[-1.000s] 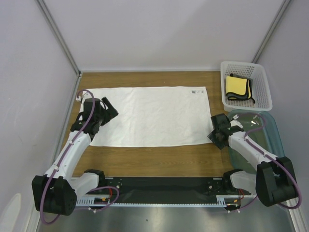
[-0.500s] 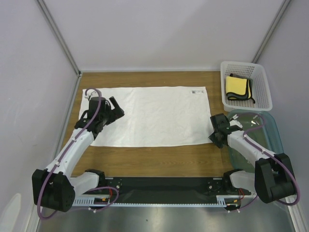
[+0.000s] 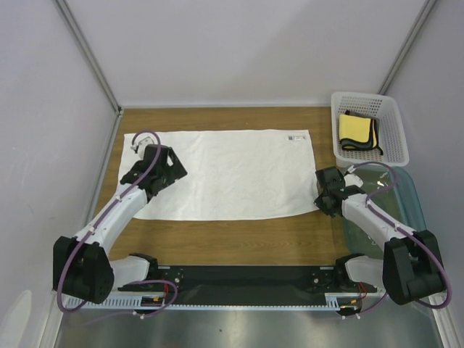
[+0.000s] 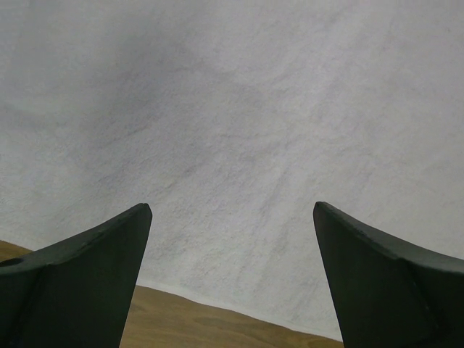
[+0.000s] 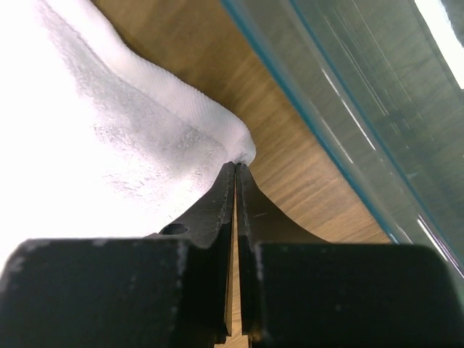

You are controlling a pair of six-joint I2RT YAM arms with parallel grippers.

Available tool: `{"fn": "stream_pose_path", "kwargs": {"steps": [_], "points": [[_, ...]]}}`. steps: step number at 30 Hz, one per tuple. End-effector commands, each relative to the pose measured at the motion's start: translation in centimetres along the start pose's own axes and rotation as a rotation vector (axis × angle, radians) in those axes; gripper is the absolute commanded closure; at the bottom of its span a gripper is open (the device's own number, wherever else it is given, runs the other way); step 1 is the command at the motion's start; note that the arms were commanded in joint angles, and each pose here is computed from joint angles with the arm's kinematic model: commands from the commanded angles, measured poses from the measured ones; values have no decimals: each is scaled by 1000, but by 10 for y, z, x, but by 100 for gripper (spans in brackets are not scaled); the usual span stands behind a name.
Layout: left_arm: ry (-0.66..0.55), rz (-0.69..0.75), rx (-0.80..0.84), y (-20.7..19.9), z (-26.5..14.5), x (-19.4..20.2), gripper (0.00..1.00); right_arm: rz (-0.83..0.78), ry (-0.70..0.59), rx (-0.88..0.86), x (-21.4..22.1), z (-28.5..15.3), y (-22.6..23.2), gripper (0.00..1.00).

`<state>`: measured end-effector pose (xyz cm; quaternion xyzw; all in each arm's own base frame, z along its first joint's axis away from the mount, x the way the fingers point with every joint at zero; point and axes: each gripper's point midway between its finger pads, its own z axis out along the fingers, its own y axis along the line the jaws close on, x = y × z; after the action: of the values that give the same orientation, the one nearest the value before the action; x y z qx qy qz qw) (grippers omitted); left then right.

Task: Fold and stack the towels
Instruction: Flatten out the crumpled towel

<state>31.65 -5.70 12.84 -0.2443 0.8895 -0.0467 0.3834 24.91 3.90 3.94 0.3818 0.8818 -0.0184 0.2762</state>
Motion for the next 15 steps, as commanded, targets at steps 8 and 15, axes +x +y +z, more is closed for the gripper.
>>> {"fn": "stream_pose_path", "kwargs": {"steps": [8,15], "points": [[28,-296,-218,64,7,10,0,-109,-149,-134,-41,-36,41,100],[31,-303,-171,63,1,19,2,-157,-162,-190,-42,-48,62,100]]}}
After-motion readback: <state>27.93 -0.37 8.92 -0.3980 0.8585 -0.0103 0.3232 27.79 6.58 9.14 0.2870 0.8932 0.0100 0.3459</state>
